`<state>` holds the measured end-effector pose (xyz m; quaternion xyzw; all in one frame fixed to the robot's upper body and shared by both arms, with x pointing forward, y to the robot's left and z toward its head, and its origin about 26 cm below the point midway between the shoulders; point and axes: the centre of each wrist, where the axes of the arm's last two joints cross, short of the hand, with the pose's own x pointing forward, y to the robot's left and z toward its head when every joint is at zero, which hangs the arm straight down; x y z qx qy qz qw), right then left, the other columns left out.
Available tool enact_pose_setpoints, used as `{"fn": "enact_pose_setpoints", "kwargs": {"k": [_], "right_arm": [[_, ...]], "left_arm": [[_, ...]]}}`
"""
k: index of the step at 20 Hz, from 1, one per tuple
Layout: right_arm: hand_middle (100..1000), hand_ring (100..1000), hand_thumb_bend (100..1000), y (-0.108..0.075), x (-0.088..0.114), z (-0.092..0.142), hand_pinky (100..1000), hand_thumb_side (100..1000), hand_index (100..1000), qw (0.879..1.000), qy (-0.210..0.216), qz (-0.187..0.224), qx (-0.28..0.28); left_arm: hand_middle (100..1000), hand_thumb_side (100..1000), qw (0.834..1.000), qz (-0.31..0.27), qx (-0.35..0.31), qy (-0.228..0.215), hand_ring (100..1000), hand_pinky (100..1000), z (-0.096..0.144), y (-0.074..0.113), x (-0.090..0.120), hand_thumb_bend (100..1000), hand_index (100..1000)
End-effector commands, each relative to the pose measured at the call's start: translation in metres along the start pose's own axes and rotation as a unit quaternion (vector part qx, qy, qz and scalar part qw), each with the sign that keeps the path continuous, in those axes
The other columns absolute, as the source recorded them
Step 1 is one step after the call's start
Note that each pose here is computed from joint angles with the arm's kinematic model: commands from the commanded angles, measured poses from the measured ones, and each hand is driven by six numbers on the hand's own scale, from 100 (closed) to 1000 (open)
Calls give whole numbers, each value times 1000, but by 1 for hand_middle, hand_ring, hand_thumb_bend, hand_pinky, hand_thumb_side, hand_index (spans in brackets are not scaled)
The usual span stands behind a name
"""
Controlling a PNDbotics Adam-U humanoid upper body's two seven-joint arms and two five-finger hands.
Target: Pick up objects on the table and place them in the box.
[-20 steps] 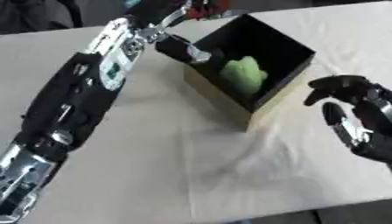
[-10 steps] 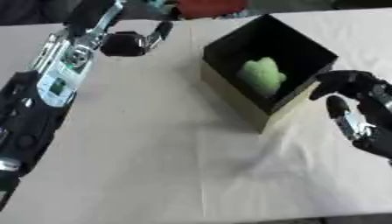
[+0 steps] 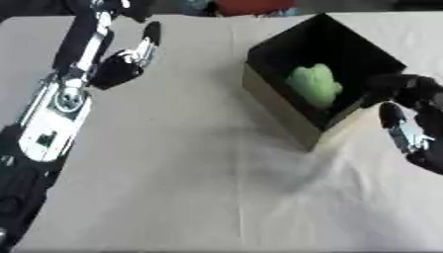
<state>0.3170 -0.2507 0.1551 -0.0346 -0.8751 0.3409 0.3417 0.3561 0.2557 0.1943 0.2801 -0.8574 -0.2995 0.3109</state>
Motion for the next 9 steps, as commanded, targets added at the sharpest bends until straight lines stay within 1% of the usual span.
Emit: {"fn": "enact_pose_setpoints", "kwargs": {"k": [1,5,9], "right_arm": [[568,606,100,-7,3,0,657,593,804,1000,-4,14,-8],[567,605,100,-6,3,0,656,590,804,1000,-4,11,-12],[567,604,100,-5,3,0,655,589,804,1000,-4,11,-16]], "left_arm": [[593,834,999,26,17,8,620,721,7,10,14,183,792],[589,859,997,70,11,32,616,719,32,9,21,178,791],[584,874,993,109,6,52,611,717,40,10,21,177,789]]}}
